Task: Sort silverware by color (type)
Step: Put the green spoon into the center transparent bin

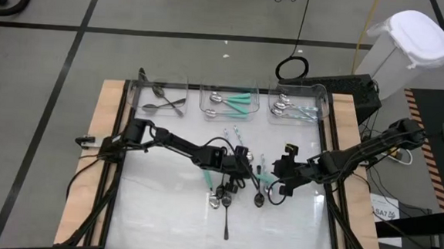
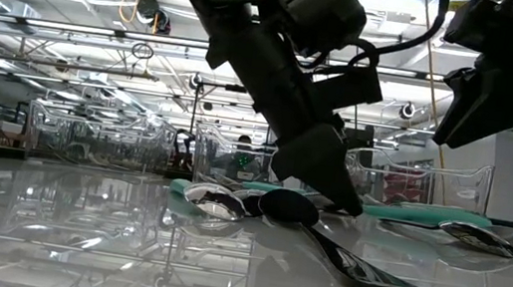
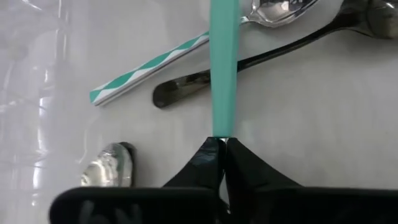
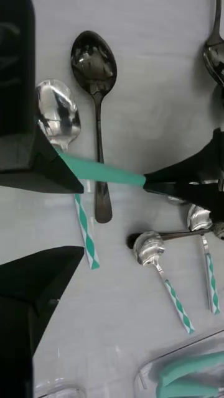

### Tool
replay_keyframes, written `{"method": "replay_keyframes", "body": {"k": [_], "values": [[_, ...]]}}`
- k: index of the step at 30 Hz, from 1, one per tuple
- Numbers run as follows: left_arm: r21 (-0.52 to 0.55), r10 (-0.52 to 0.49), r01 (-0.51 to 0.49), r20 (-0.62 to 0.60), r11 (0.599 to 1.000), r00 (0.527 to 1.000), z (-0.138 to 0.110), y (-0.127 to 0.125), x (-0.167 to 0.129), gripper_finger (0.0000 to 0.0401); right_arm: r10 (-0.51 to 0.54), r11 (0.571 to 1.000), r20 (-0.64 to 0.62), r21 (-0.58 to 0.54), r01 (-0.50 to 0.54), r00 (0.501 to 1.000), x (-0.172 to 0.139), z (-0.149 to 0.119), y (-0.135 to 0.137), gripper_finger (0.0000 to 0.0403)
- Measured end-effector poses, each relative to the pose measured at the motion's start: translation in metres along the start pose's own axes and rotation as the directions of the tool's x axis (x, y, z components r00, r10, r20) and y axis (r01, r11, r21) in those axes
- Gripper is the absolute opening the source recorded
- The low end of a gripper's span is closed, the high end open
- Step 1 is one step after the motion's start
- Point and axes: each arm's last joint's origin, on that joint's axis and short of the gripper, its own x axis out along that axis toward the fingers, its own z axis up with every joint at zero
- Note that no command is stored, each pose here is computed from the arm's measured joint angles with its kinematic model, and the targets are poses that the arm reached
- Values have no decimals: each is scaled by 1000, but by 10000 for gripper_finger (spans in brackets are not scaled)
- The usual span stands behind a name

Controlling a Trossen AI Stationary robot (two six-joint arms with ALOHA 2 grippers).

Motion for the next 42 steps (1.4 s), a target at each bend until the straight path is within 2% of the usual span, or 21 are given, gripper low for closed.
{"method": "replay_keyframes", "body": {"k": [8, 14, 18, 23, 27, 31, 42], "values": [[4, -8, 8, -10, 1000, 1000, 6, -1, -13, 3, -45, 999, 21, -2, 45, 999, 0, 1, -1, 141], [-24, -10, 10, -1, 1000, 1000, 17, 2, -35, 3, -16, 999, 86, -38, 20, 996, 1, 7, 2, 141], [-54, -16, 15, -20, 998, 1000, 16, 4, -38, 3, 7, 996, 123, -90, 4, 992, 9, 4, 8, 141], [-68, -20, 18, -31, 998, 999, 15, 4, -39, 3, 20, 993, 81, -113, -11, 996, 19, 0, 12, 141], [-76, -20, 18, -30, 997, 999, 15, 4, -39, 3, 48, 996, 76, -82, -42, 996, 25, 1, 17, 141], [-76, -20, 18, -30, 997, 999, 15, 4, -39, 3, 34, 997, 32, -76, -32, 999, 37, -2, 22, 141], [-77, -20, 17, -31, 997, 999, 15, 4, -39, 3, 62, 997, -31, -34, -63, 998, 49, -2, 16, 140]]}}
